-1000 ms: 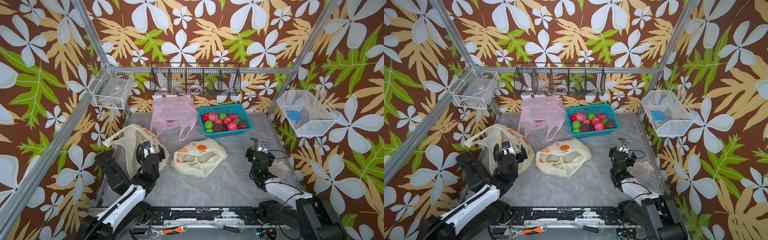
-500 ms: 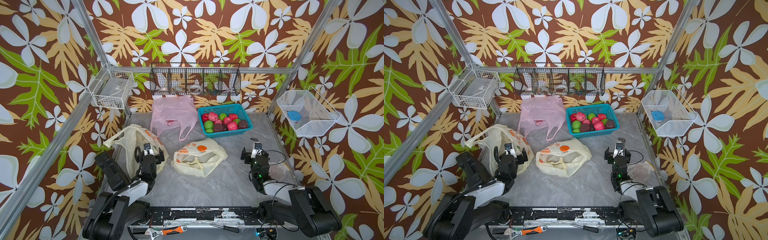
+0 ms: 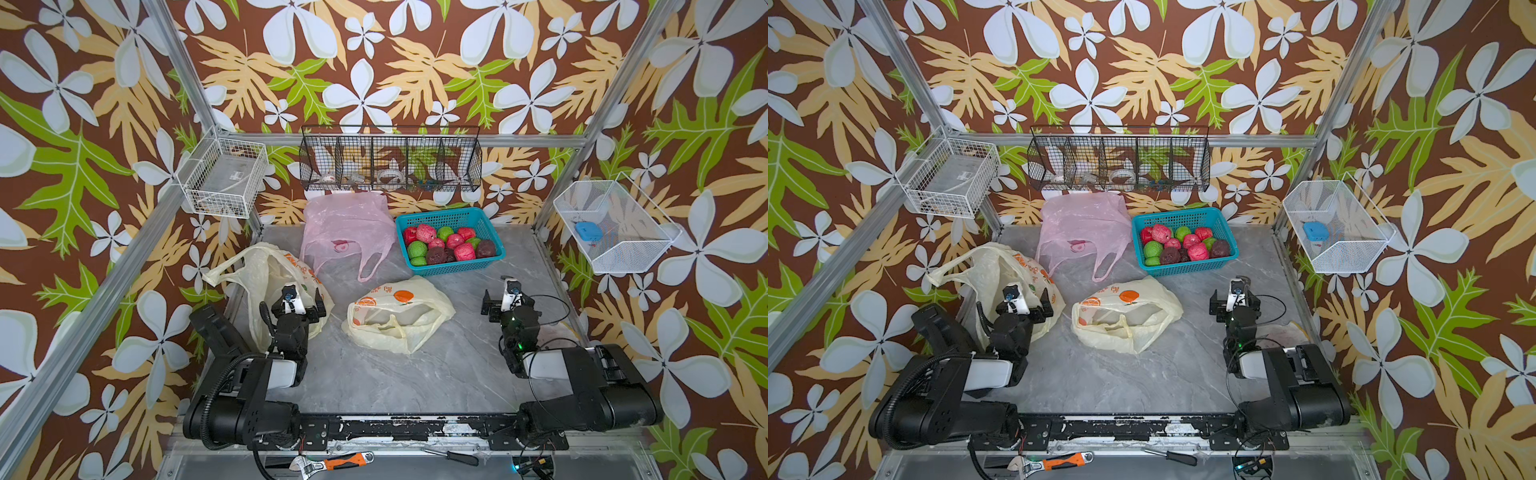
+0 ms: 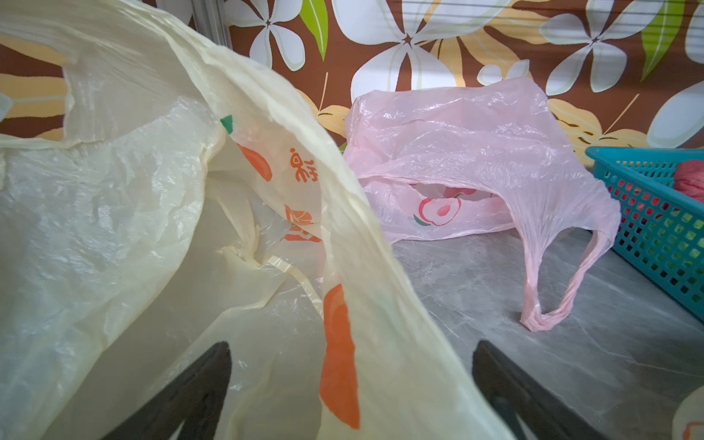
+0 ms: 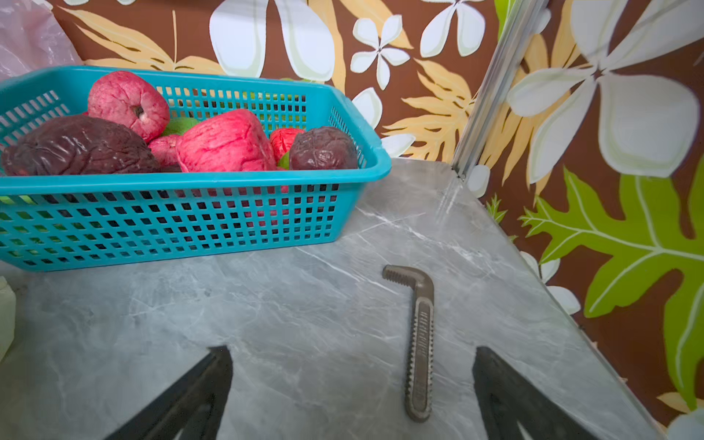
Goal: Untie the knot of a plastic bag & take out the apple
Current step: Reset both arms
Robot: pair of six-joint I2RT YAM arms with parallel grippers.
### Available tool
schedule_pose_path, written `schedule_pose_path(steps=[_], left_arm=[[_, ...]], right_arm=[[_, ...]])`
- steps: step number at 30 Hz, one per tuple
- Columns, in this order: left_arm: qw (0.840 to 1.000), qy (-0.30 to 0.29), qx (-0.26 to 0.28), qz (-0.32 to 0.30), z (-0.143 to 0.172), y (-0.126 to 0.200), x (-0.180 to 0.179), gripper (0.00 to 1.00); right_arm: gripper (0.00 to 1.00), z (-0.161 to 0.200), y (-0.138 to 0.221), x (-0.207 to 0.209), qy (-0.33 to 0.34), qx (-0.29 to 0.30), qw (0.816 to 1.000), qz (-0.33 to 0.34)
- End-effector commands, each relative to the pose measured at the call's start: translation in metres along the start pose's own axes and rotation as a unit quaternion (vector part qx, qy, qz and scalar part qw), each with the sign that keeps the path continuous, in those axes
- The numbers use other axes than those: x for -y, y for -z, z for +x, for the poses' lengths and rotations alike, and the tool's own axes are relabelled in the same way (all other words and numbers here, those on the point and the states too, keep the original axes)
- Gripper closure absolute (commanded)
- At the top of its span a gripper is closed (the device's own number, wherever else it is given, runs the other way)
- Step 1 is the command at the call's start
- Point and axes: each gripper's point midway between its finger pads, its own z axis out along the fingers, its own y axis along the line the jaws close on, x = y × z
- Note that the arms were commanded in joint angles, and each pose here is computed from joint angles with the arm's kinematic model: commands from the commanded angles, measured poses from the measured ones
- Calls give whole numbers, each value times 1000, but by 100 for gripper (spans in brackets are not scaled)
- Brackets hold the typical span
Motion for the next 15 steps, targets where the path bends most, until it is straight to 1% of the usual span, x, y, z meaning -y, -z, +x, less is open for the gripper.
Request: schedule_pose_path(steps=[1, 15], left_arm=[[999, 12, 31, 11, -15, 0, 4, 0], [999, 11, 30, 12, -15, 0, 4, 0]], right_arm=[[1, -3, -3, -3, -20, 3, 1000, -23], [1, -3, -3, -4, -21, 2, 1000, -22]])
